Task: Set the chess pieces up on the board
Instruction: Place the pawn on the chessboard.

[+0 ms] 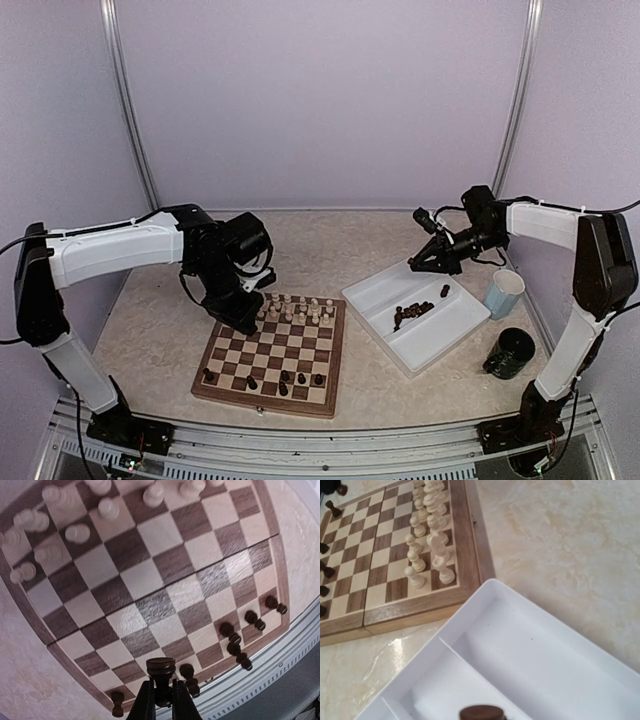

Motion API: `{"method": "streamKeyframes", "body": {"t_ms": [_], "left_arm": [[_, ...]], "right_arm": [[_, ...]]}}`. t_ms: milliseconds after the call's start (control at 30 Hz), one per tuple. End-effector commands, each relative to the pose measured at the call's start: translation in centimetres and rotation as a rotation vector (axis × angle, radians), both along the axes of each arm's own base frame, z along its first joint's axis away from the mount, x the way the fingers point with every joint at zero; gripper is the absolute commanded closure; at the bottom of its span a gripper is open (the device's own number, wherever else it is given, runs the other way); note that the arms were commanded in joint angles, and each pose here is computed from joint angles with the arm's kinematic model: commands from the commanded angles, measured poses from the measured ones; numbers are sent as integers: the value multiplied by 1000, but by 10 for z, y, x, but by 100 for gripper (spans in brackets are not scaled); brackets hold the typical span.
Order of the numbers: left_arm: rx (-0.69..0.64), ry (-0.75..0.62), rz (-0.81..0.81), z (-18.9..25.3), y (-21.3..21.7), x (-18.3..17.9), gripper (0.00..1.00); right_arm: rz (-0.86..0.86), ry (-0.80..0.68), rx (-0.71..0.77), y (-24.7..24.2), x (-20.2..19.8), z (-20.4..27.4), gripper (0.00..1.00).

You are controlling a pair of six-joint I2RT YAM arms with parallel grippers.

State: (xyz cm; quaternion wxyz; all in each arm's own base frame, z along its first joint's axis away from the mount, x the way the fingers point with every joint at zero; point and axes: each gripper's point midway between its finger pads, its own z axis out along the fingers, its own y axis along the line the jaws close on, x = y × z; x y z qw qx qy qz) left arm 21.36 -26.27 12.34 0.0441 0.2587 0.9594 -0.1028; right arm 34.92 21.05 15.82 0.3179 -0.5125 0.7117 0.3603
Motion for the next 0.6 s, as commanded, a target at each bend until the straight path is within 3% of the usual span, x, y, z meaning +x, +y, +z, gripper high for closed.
{"method": "streamKeyframes", "body": {"t_ms": [0,333,567], "left_arm": [[81,163,59,-14,33,-35,100],[175,233,60,-46,42,-40,100],[171,268,38,-59,36,-42,100]], "right_arm": [[11,-12,1,0,-4,-1,97],[16,-20,3,-1,-8,1,97],[21,-11,4,-1,-10,-1,97]]}}
